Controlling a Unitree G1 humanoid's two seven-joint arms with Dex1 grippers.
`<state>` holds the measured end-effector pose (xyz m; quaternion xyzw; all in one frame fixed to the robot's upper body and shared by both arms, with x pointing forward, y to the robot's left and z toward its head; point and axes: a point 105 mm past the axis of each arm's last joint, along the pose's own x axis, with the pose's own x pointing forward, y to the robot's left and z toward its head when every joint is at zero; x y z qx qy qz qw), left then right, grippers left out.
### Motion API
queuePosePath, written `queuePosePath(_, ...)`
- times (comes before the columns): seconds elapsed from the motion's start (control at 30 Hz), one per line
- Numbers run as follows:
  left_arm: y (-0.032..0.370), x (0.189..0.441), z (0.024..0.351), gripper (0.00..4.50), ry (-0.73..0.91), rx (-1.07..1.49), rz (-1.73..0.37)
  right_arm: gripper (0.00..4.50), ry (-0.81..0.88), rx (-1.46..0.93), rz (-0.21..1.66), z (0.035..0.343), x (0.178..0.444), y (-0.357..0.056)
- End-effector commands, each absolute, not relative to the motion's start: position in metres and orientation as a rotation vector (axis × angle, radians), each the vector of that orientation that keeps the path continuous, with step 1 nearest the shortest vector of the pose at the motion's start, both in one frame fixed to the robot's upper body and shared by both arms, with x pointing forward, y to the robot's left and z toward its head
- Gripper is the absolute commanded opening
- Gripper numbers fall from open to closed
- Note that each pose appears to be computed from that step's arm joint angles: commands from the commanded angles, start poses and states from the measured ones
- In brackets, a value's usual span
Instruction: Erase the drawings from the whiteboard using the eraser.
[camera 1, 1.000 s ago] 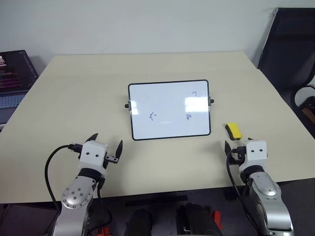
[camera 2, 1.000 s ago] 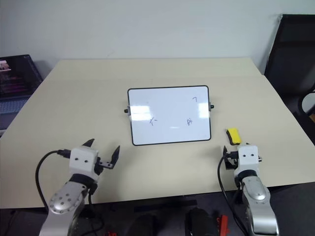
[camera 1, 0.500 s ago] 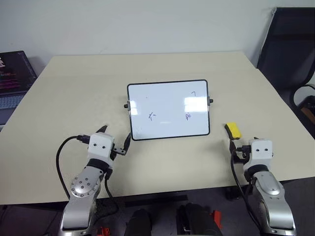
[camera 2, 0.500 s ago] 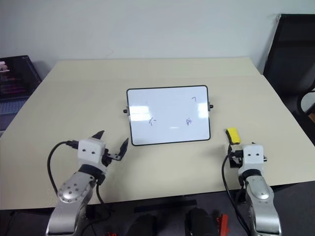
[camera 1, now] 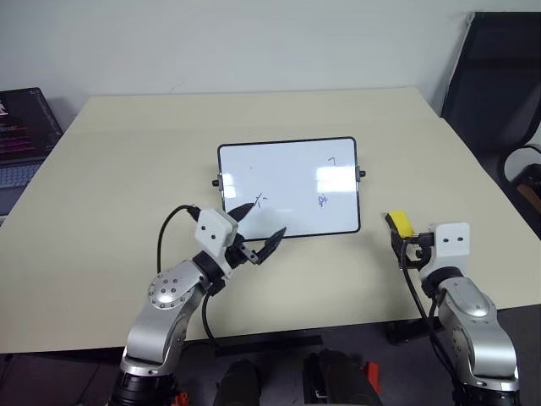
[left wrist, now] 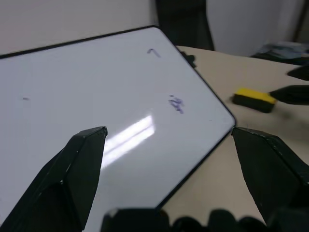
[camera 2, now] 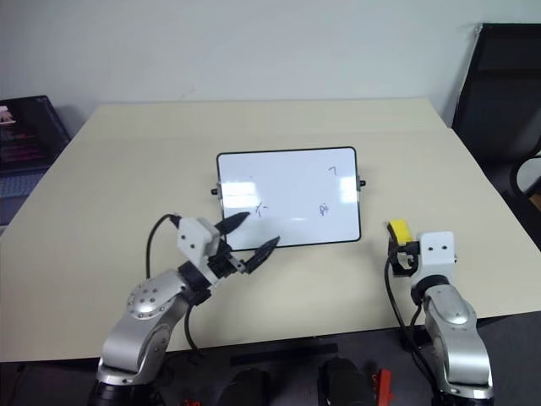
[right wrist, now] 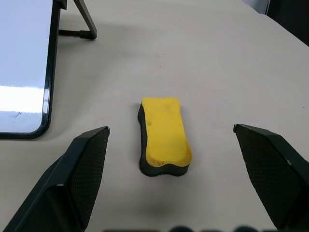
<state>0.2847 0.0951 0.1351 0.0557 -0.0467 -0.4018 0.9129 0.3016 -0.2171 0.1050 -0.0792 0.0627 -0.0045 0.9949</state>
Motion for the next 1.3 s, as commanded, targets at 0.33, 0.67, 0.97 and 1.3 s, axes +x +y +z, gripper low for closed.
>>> queuePosePath(0.33, 0.057, 0.268, 0.124, 4.50, 0.002, 0.045, -1.198, 4.47, 0.106, -0.164, -0.042, 0.122, 0.315, -0.227)
queuePosePath(0.67, 0.057, 0.276, 0.119, 4.50, -0.019, 0.109, -1.215, 4.47, 0.115, -0.128, -0.040, 0.116, 0.334, -0.233)
queuePosePath(0.97, 0.061, 0.277, 0.121, 4.50, -0.022, 0.143, -1.201, 4.47, 0.131, -0.079, -0.034, 0.111, 0.344, -0.226)
queuePosePath(1.3, 0.061, 0.277, 0.122, 4.50, -0.026, 0.149, -1.177, 4.47, 0.189, -0.004, -0.017, 0.100, 0.345, -0.221)
